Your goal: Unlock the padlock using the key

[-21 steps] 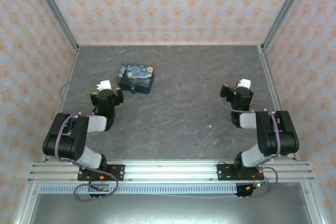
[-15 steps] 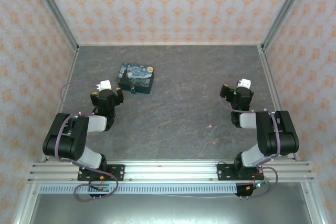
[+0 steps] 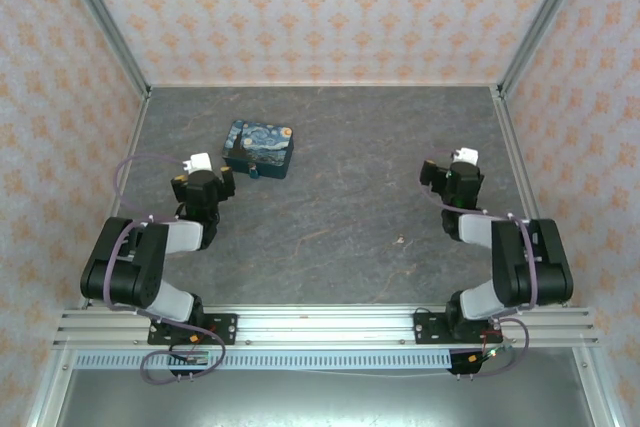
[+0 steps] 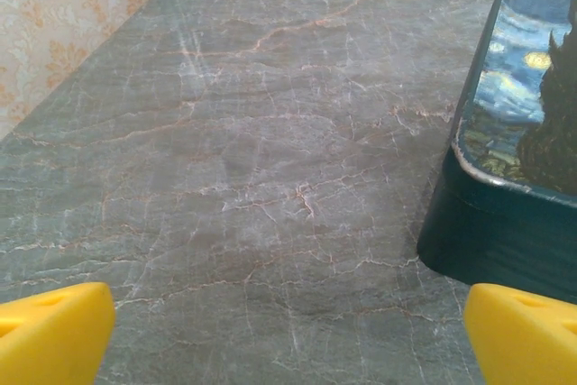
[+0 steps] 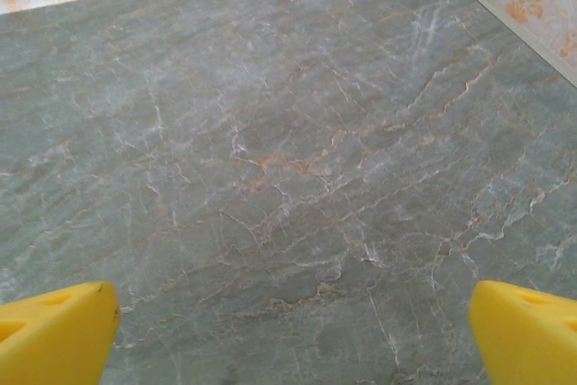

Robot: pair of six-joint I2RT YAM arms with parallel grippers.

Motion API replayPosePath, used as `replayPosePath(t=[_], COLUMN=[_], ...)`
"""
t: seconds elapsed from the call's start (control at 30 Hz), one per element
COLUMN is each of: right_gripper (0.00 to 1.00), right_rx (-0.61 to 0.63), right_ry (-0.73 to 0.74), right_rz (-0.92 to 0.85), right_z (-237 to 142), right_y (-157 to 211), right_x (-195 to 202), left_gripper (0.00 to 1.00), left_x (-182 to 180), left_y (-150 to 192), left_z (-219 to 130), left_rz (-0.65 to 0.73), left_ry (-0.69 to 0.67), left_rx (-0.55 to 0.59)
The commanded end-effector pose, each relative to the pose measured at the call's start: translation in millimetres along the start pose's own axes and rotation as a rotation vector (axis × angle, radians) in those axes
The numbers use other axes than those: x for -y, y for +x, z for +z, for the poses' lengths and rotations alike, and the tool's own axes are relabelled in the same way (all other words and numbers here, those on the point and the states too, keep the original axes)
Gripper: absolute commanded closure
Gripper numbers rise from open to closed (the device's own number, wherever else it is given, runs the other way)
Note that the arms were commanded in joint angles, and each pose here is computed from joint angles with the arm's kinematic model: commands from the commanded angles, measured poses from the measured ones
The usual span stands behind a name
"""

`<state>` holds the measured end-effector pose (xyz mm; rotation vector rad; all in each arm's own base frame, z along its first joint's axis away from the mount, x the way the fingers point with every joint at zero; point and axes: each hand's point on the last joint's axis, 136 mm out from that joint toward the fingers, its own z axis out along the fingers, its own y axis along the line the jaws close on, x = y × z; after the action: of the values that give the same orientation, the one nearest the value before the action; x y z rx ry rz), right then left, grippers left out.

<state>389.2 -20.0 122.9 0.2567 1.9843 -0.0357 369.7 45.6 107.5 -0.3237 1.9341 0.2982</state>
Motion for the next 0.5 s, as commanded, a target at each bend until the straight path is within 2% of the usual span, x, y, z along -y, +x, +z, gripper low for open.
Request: replayPosePath(t=[0.0,0.1,0.17,0.3,0.47], right_gripper=[0.01,0.01,0.05,0.13,0.21], right_rx=[-0.053,-0.134,-0.237,-0.477,-0.727], right_ry=[-0.092,-0.187,-0.219,-0.237,-0.208], right_rz=[0.019,0.055,0.066,0.081,0.019], right_z=[-28,-59,-77,-110,-133], right_y=[-23,-30,-18,29,96], right_x=[-17,-41,-56,-76,-85], left_gripper=[0.00,0.00,0.00,0.00,0.00], left_x=[-16,-11,-2,33,82], left_y=[-39,-65,-75,-72,-48], left_z=[-24,-51,-66,-93,-119], left_rz=[-0.060,-0.186,-0.265,-0.394,-0.439], left_ry=[-0.046,0.036,0.110,0.306,0.470], left_rx=[0.050,0.046,0.024,-0.065,-0.167])
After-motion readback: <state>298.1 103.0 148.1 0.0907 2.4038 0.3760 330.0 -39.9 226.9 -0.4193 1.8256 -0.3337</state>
